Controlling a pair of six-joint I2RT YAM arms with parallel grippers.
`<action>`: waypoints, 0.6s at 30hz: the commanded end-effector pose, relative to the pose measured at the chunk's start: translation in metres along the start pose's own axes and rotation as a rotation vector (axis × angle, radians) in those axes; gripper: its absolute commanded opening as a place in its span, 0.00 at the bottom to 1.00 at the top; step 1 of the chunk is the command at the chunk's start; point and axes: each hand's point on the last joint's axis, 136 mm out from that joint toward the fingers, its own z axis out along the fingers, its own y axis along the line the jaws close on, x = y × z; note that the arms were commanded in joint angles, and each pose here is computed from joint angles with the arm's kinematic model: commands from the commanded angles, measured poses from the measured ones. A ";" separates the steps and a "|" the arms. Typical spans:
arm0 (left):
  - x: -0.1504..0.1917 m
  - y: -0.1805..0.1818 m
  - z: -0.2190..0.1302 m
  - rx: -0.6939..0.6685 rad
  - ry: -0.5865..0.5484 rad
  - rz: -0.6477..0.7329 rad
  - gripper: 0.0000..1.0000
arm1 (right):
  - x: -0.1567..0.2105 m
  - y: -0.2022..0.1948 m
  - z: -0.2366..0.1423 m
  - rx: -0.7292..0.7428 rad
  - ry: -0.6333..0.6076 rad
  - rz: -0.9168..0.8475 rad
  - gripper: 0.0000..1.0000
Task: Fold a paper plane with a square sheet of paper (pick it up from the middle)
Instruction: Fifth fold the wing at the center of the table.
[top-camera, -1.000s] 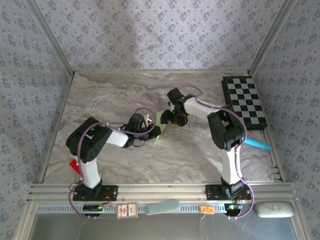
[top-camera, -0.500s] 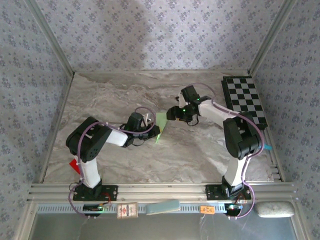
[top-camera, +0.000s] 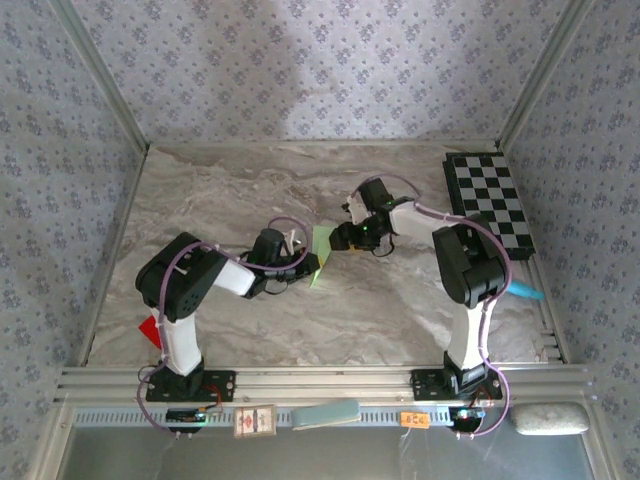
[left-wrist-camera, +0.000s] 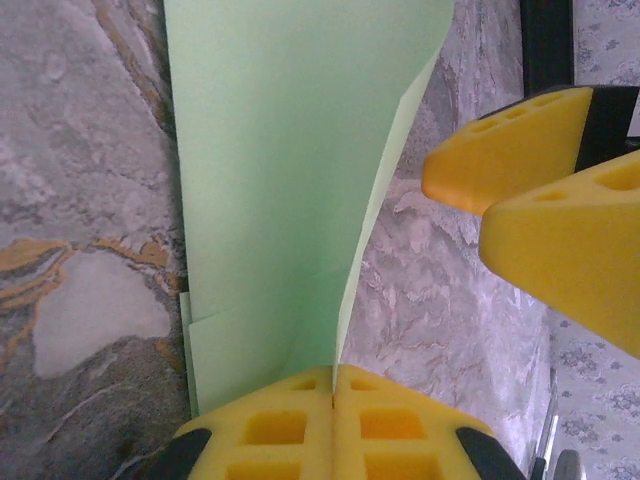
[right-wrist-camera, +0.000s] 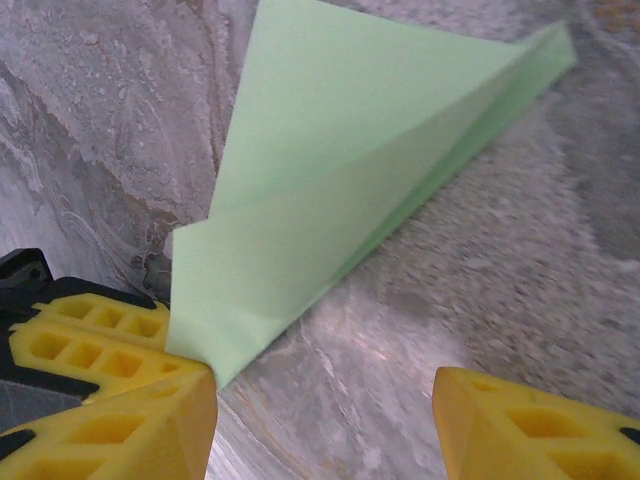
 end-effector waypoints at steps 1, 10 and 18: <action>0.000 -0.002 0.000 0.027 0.000 0.004 0.00 | -0.009 0.013 0.001 -0.020 0.000 -0.044 0.61; 0.001 0.001 0.001 0.027 -0.003 -0.001 0.00 | -0.010 0.006 0.014 0.037 0.015 -0.032 0.60; 0.001 0.003 0.001 0.026 -0.006 -0.006 0.00 | -0.006 0.002 0.028 0.071 0.056 -0.031 0.61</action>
